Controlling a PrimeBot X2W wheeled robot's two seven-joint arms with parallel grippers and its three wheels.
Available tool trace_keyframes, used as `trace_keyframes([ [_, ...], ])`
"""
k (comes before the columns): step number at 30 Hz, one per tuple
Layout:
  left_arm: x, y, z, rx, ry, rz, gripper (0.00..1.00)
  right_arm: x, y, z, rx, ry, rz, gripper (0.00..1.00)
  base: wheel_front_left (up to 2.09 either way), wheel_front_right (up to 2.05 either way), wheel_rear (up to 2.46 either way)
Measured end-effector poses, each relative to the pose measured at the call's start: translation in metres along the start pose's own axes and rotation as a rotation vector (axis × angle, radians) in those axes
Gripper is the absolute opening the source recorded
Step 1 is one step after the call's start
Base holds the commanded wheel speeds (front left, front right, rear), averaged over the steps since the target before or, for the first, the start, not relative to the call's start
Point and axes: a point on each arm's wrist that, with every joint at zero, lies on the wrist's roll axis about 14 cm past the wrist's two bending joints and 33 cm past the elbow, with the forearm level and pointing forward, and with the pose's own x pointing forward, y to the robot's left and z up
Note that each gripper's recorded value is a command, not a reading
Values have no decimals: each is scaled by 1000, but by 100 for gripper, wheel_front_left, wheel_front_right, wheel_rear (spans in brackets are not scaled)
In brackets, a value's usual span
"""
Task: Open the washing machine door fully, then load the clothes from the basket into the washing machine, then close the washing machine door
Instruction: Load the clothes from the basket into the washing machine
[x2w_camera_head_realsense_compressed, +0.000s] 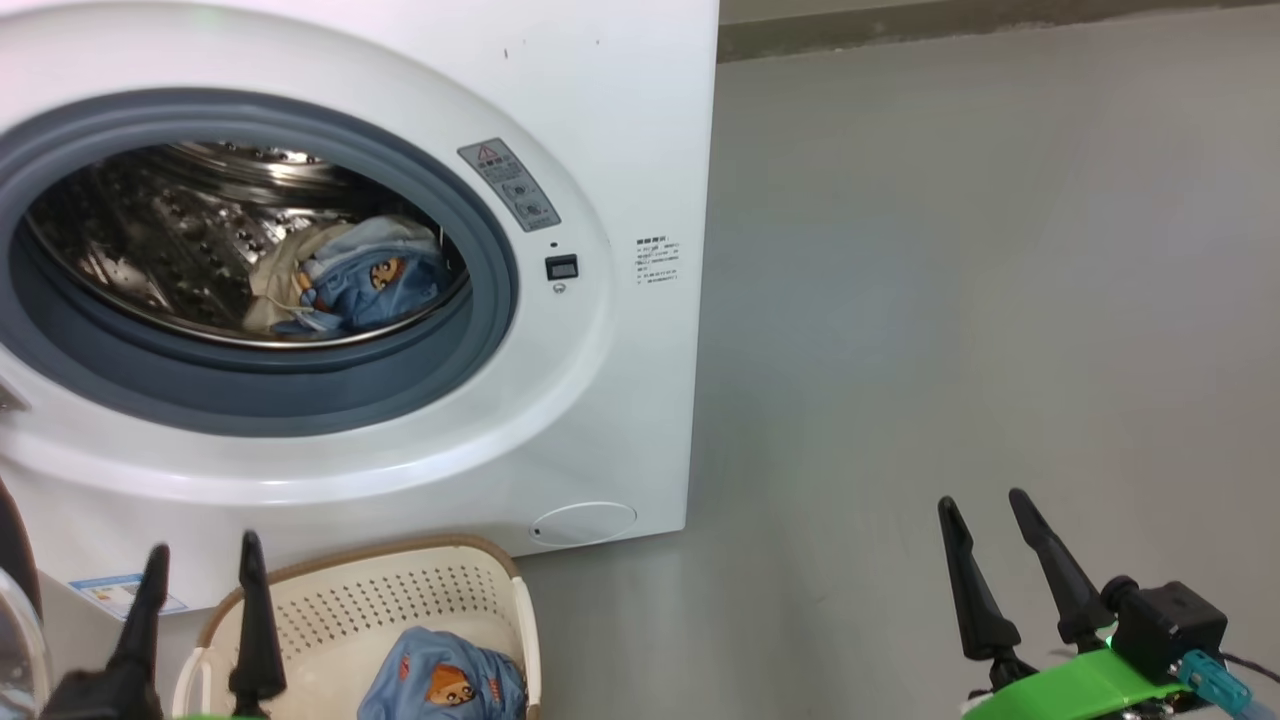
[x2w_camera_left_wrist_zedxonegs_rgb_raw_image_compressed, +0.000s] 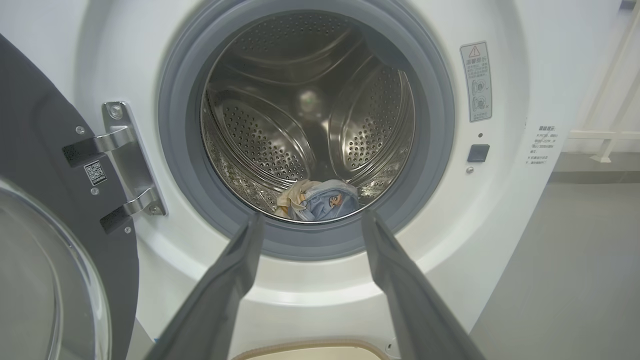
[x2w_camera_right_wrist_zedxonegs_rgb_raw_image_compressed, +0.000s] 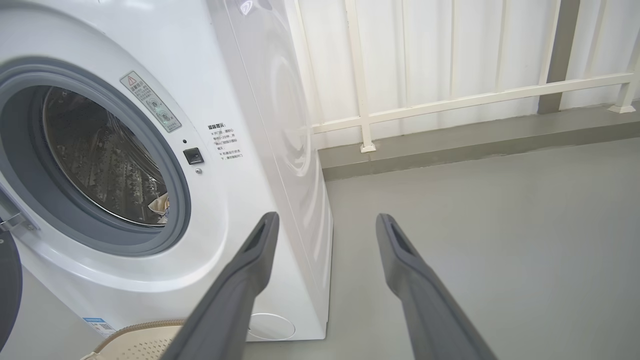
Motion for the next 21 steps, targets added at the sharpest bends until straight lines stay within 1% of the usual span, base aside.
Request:
trace_keyframes([
  [9,-29,8,-13,-3,53,43,100,-11,-5,3,-7,0,-18,100,0,0,0],
  [21,-38,12,-12,-12,50,68,100,-14,-4,5,-28,5,-10,100,0,0,0],
])
